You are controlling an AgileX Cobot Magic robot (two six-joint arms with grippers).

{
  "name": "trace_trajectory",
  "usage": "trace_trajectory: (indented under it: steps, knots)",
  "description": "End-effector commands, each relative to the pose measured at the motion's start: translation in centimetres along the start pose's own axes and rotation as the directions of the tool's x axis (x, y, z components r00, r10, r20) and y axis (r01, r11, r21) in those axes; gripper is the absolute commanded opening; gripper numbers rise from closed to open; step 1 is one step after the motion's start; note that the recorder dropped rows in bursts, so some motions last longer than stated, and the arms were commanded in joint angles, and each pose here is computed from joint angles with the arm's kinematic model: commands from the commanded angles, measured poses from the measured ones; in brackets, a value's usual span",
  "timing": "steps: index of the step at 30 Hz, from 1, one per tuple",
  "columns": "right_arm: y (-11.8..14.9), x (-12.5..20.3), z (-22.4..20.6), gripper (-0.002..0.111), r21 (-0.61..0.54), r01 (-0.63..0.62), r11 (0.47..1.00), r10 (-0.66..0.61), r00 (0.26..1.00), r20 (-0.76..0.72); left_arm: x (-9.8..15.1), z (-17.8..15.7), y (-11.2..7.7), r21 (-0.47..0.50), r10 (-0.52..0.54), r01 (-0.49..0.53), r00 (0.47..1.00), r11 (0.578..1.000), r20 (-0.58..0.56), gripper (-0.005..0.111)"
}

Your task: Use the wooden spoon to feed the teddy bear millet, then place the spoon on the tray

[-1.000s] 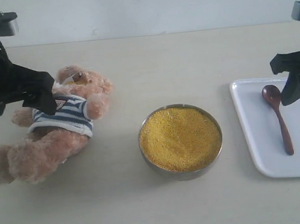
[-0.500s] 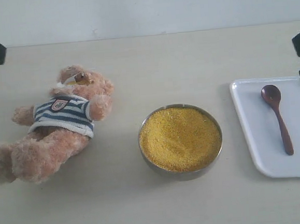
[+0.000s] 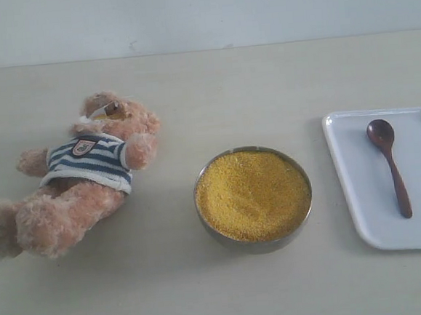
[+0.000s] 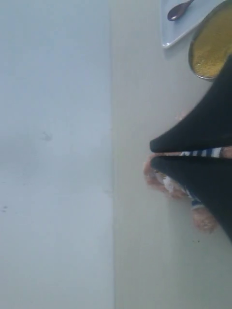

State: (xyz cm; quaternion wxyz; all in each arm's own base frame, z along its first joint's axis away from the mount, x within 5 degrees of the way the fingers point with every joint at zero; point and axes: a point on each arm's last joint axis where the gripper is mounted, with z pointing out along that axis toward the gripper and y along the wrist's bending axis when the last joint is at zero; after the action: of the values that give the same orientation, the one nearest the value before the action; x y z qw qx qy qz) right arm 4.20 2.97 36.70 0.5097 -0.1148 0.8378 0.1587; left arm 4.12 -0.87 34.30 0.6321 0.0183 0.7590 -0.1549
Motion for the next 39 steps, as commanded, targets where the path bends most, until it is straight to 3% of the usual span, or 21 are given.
trace_trajectory:
  steps: [1, 7, 18, 20, 23, 25, 28, 34, 39]
  knots:
    - [-0.2, 2.3, 0.8, 0.000, -0.017, -0.003, 1.000, 0.004, 0.999, 0.049, 2.1, -1.7, 0.6, 0.014, 0.000, -0.002, 0.996, 1.000, 0.092, 0.004]
    - [0.0, 3.7, 1.0, 0.000, -0.045, -0.041, 0.998, 0.039, 0.999, -0.026, 3.1, -3.1, 0.9, 0.027, -0.007, 0.003, 0.989, 1.000, 0.146, 0.004]
    - [0.3, 3.9, 0.3, 0.000, -0.058, -0.043, 0.997, 0.044, 0.999, 0.012, 3.0, -3.1, 0.9, 0.027, -0.007, 0.003, 0.989, 1.000, 0.148, 0.004]
    - [0.0, 3.9, -0.4, 0.000, 0.015, 0.139, 0.990, -0.140, 0.987, 0.083, 3.0, -3.1, 0.9, 0.028, -0.007, 0.003, 0.989, 1.000, 0.150, 0.004]
    - [-0.3, 3.7, -1.6, 0.000, 0.168, 0.200, 0.965, -0.240, 0.932, 0.271, 3.0, -3.1, 0.9, 0.028, -0.007, 0.003, 0.989, 1.000, 0.150, 0.004]
    - [-0.7, 3.9, -1.8, 0.000, 0.263, 0.151, 0.953, -0.251, 0.878, 0.407, 3.0, -3.1, 0.9, 0.028, -0.007, 0.003, 0.989, 1.000, 0.150, 0.004]
    - [-1.5, 5.7, -0.5, 0.000, 0.323, 0.068, 0.944, -0.224, 0.850, 0.476, 3.0, -3.1, 0.9, 0.028, -0.007, 0.003, 0.989, 1.000, 0.150, 0.004]
    - [-4.0, 10.6, 4.5, 0.000, 0.295, -0.123, 0.948, -0.023, 0.894, 0.447, 3.0, -3.1, 0.9, 0.028, -0.007, 0.003, 0.989, 1.000, 0.150, 0.004]
    - [-5.4, 13.9, 7.1, 0.000, 0.297, -0.201, 0.933, 0.053, 0.896, 0.440, 3.0, -3.1, 0.9, 0.028, -0.007, 0.003, 0.989, 1.000, 0.150, 0.004]
